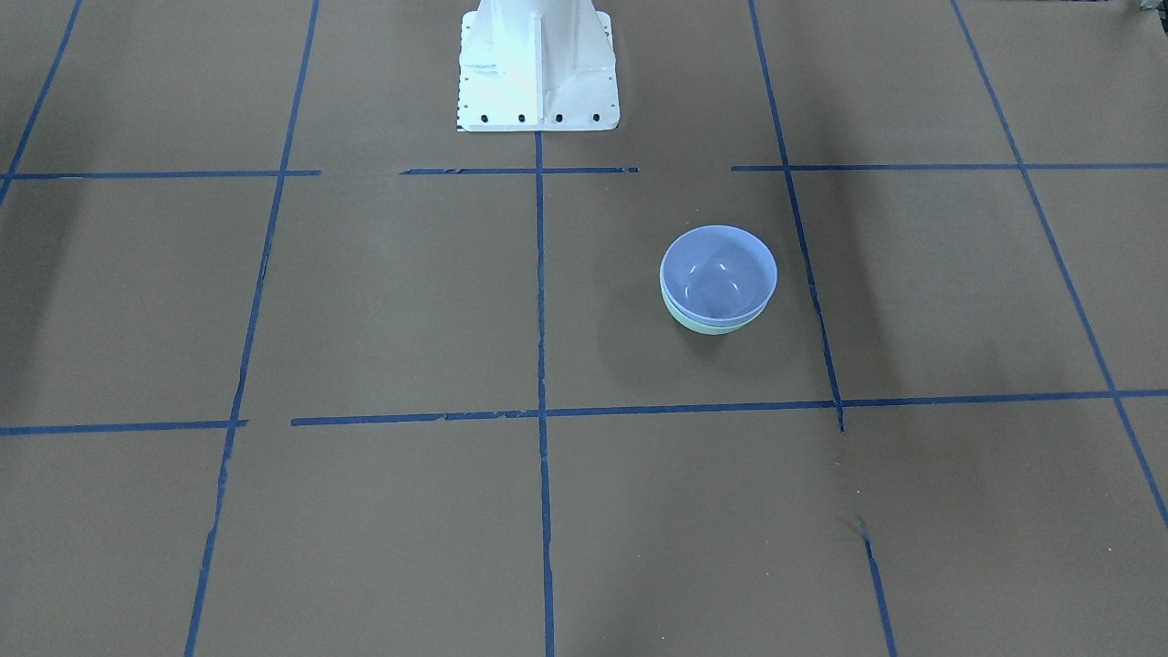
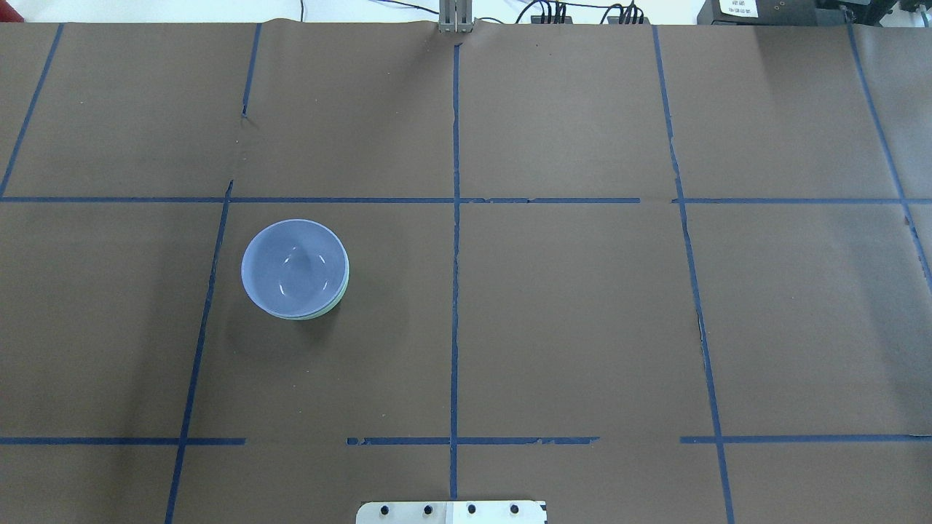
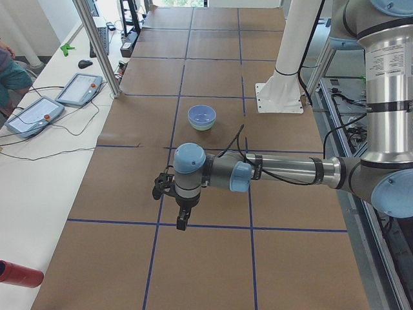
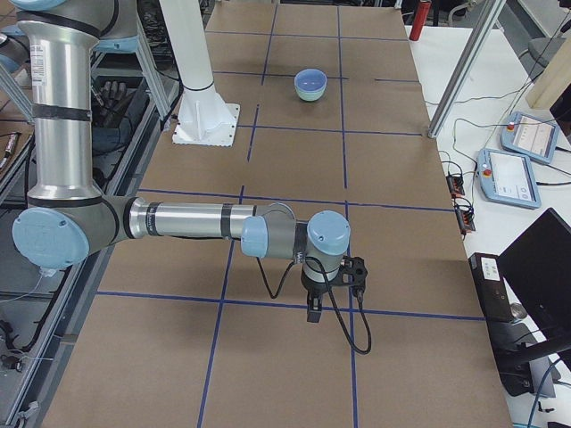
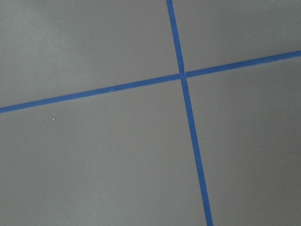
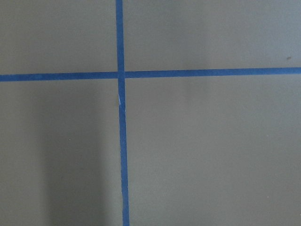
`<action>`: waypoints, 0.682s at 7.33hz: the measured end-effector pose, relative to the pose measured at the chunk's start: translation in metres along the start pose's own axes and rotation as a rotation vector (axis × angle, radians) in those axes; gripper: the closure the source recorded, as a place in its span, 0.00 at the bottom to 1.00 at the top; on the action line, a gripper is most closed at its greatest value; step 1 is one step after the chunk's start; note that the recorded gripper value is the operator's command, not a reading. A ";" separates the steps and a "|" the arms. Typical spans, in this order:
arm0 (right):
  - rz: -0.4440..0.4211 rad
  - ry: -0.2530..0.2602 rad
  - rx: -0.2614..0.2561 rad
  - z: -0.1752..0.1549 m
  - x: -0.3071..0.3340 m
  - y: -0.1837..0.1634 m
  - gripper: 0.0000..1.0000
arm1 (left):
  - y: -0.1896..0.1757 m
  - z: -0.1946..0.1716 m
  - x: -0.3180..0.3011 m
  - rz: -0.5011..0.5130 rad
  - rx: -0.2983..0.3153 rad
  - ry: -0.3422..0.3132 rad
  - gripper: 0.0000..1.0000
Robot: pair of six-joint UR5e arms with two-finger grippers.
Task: Stack blue bowl on green bowl
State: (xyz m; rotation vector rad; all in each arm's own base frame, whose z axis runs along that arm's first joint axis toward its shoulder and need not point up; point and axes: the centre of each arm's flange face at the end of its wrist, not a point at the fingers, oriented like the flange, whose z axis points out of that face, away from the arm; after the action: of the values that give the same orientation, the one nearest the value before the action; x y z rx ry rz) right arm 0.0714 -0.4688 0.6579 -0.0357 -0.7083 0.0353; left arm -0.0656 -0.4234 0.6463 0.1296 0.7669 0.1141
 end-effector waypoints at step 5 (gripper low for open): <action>-0.001 0.000 0.000 0.000 0.000 0.000 0.00 | 0.007 0.003 -0.003 -0.004 0.000 0.027 0.00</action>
State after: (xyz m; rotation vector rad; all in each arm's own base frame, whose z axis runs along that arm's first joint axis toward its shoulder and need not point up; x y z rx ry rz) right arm 0.0712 -0.4688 0.6579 -0.0357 -0.7083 0.0343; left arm -0.0659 -0.4174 0.6513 0.1271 0.7942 0.1125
